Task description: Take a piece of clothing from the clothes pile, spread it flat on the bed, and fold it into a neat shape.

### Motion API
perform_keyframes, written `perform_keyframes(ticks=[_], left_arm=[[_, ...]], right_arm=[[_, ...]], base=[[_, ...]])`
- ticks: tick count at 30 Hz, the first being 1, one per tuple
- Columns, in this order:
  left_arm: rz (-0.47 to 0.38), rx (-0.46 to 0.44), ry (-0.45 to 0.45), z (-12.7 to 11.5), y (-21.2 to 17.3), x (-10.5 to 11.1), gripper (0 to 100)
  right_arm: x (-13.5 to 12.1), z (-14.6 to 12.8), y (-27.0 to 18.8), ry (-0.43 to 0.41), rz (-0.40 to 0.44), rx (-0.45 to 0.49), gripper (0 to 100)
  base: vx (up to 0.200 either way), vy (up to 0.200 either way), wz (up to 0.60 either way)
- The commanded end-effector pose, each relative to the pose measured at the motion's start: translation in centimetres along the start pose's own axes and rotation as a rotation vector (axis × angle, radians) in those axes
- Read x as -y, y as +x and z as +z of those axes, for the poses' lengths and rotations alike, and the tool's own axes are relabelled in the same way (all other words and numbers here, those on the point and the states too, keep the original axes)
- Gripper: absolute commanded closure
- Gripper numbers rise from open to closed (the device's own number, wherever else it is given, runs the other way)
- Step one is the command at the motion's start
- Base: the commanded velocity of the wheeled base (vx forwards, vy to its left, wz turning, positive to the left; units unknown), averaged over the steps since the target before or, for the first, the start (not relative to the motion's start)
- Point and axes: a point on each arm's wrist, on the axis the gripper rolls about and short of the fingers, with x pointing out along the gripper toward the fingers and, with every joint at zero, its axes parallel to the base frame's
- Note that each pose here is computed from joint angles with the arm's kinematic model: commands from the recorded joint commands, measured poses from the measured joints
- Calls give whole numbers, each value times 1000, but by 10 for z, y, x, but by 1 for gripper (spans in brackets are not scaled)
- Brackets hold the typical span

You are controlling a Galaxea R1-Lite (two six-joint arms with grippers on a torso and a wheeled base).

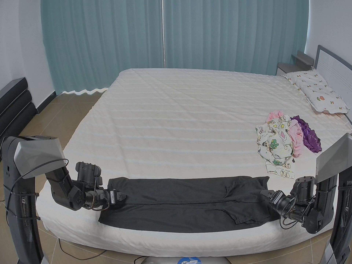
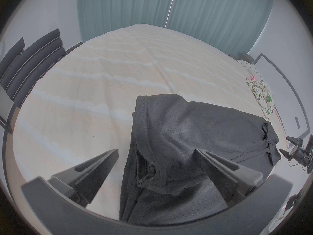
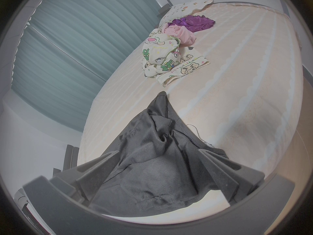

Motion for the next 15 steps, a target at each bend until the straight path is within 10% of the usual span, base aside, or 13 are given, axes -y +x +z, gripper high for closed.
perform_keyframes(ticks=[1,15], left_arm=[[2,-19,0,-5,5,-1,100],[10,-17,-19,-6,5,-6,100]], right_arm=[[-1,1,0,-2,15,8,0],[-1,0,0,0,14,5,0]], base=[[0,0,0],[0,0,0]])
